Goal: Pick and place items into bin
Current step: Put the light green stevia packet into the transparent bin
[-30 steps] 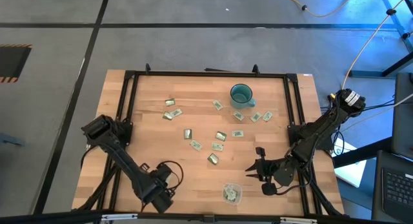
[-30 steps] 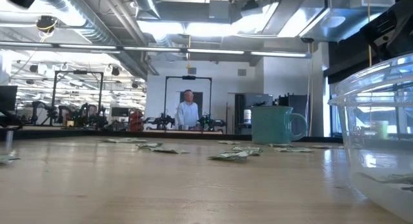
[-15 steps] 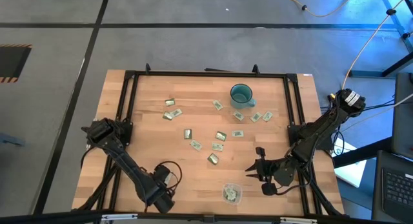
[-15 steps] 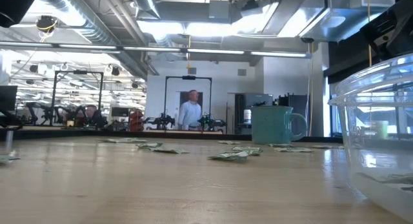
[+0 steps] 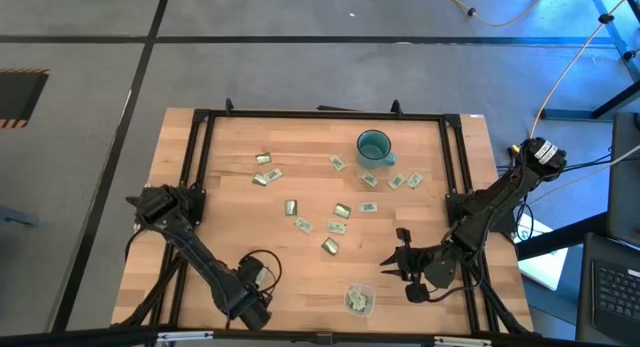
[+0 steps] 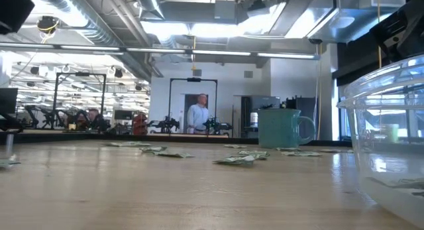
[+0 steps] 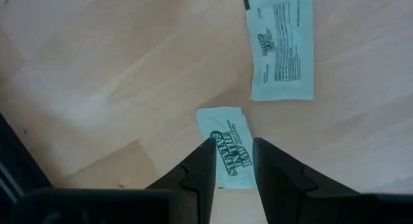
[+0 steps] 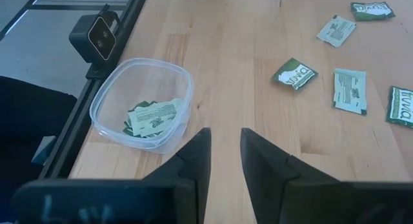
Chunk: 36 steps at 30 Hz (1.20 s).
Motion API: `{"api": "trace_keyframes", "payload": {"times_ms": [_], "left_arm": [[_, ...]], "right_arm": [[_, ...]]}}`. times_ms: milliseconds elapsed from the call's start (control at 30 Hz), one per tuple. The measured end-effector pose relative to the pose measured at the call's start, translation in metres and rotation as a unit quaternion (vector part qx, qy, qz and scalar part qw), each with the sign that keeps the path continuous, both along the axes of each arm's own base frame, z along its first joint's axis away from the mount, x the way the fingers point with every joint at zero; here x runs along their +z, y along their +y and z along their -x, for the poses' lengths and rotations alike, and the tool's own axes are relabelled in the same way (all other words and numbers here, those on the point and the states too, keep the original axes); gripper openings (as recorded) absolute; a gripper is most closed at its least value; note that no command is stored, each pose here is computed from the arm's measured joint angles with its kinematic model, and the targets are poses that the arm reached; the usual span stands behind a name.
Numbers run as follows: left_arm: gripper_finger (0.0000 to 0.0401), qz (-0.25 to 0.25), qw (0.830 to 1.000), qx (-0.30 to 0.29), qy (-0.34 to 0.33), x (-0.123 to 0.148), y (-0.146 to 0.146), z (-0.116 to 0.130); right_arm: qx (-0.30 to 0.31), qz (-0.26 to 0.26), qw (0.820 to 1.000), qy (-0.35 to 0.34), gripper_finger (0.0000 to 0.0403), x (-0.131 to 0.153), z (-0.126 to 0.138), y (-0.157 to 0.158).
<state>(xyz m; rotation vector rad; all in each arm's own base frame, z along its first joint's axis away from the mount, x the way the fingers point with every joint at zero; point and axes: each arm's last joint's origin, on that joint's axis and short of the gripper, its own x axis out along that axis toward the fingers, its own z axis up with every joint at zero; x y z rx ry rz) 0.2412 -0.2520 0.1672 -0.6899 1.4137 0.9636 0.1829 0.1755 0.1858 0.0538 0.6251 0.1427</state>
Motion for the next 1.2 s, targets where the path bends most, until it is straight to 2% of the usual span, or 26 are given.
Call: {"api": "trace_keyframes", "payload": {"times_ms": [367, 567, 667, 1200], "left_arm": [[0.0123, 0.007, 1.0, -0.004, 0.002, -0.01, -0.004, -0.004], [0.0122, 0.009, 1.0, 0.017, 0.014, -0.022, 0.0, 0.001], [0.0119, 0.026, 0.999, 0.033, 0.028, -0.032, 0.005, 0.006], [0.0047, 0.036, 0.999, 0.016, 0.012, -0.039, 0.01, 0.003]], "right_arm": [[0.0, 0.0, 1.0, 0.0, 0.0088, 0.0, 0.0, 0.0], [0.0, 0.0, 1.0, 0.0, 0.0088, 0.0, 0.0, 0.0], [0.0, 0.0, 1.0, 0.0, 0.0088, 0.0, 0.0, 0.0], [0.0, 0.001, 1.0, 0.001, 0.0088, 0.0, 0.0, 0.0]]}}
